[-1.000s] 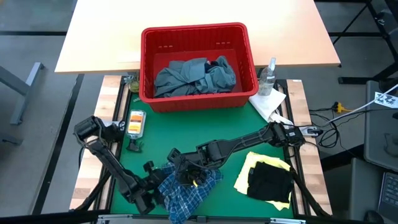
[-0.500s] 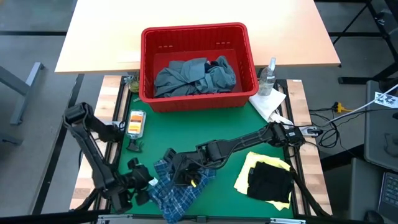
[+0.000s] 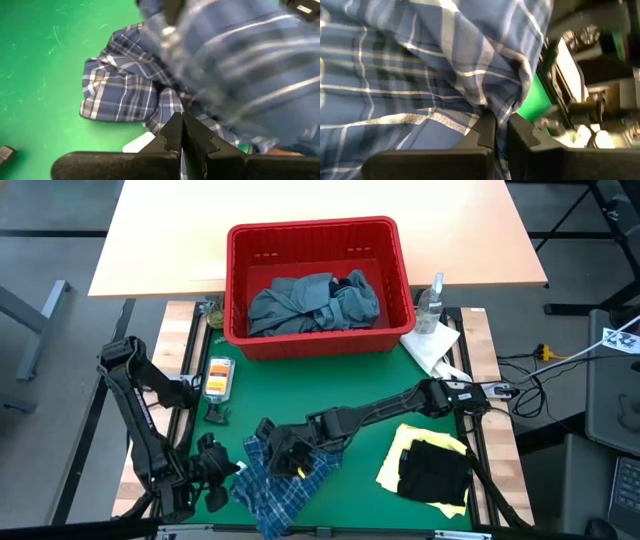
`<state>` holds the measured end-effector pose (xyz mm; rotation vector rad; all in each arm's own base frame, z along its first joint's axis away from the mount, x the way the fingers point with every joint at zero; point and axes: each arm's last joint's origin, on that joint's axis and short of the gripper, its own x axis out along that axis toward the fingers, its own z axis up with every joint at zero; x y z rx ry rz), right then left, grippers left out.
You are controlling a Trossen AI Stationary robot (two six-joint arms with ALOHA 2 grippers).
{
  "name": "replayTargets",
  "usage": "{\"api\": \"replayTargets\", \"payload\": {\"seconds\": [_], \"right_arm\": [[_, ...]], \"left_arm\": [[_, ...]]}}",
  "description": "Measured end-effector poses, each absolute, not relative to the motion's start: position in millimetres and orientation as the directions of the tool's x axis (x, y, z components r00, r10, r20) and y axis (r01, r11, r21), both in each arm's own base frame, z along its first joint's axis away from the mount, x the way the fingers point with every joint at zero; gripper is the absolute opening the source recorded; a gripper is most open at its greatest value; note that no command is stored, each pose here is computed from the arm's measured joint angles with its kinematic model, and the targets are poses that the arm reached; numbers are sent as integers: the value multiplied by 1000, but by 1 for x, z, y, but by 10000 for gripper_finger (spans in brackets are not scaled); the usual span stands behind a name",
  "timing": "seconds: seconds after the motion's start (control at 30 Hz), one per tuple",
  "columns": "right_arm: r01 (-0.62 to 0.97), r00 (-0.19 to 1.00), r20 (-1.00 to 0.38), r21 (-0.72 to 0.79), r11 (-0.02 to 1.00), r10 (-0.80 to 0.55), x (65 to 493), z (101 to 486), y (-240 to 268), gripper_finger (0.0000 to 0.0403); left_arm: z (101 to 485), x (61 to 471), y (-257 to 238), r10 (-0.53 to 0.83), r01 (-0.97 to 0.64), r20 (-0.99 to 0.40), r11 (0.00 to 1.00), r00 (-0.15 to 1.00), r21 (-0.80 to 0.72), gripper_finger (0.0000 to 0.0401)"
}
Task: Fold Laundry from Bin
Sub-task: Fold the blue shirt
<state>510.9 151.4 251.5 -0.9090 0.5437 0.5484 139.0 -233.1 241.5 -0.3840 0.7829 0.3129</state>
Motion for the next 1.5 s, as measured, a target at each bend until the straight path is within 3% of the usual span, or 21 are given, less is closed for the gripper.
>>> {"api": "replayTargets", "payload": {"seconds": [0.2,0.5,0.97,1.07,1.33,1.5], "right_arm": [[-599,755,-635,-565,568,164,527,235,125,21],[-623,710,-691,-528,577,134,542,183,114,21],[-625,709,-693,-530,573,131,545,175,115,23],[-627,705,-697,-528,573,129,544,175,115,41],[-595,719,-692,-562,575,67,545,175,115,138],[-600,714,-698,-565,566,60,538,190,119,157]], "left_arm": [[241,139,-232,139,-414,-732,886,667,-209,0],[250,122,-220,148,-461,-775,864,615,-201,0],[261,130,-229,91,-402,-652,847,753,-346,0],[262,135,-228,89,-402,-646,844,759,-355,0],[262,146,-223,116,-390,-643,869,757,-303,1],[262,152,-219,133,-378,-642,888,755,-261,33]]}}
